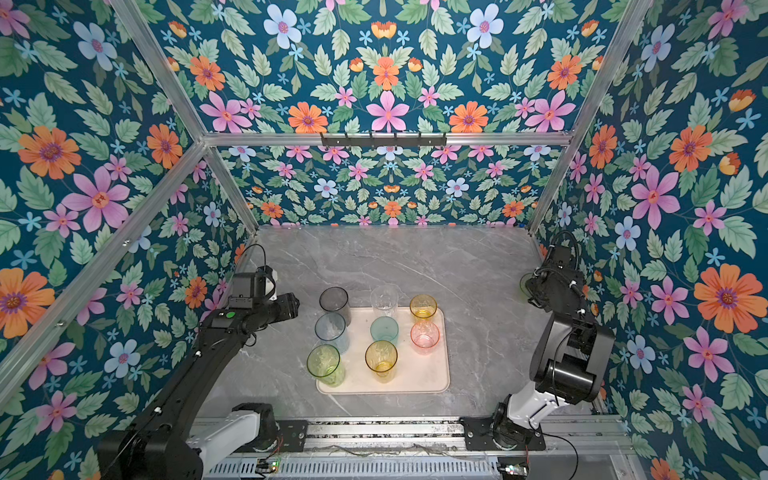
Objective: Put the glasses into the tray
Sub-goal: 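Lift the green glass with the right gripper and carry it toward the tray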
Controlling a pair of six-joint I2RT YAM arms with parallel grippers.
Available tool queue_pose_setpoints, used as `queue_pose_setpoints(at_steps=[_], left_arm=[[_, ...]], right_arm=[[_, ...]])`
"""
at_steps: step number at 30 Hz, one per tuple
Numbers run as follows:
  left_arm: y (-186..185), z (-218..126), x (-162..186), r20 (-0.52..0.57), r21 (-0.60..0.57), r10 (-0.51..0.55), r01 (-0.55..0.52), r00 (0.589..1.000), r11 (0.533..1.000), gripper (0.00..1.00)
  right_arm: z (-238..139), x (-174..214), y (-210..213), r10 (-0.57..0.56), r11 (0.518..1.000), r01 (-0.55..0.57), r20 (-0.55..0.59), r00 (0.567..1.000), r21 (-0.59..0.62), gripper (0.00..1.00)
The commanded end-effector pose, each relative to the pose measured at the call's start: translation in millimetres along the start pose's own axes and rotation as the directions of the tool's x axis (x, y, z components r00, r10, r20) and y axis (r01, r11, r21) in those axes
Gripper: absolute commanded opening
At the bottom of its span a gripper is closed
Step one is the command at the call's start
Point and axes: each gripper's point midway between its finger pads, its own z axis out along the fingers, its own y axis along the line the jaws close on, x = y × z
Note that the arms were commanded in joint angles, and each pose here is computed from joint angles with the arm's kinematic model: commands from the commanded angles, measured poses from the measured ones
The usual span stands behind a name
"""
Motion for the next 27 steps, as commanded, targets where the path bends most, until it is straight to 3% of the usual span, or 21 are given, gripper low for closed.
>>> queue_pose_setpoints(at_steps=[1, 20, 27], left_arm=[[-1.6, 0.0, -3.6, 0.011, 0.008, 0.007, -0.007, 1.000, 1.000, 0.69], [-4.2, -2.0, -4.2, 0.016, 0.022, 0.008, -0.008, 1.000, 1.000, 0.69], [-4.6, -3.2, -4.8, 0.020, 0.025, 0.008, -0.008, 1.000, 1.000, 0.69]], right_arm=[[-4.2, 10.1, 4.3, -0.063, 0.998, 0.062, -0.059, 0.996, -0.018, 0.00], [-56.6, 46.2, 30.4, -0.288, 0.955, 0.276, -0.119, 0.950, -0.107, 0.00], [-77.7, 86.8, 51.0, -0.457, 0.884, 0.432, -0.130, 0.880, -0.178, 0.00]])
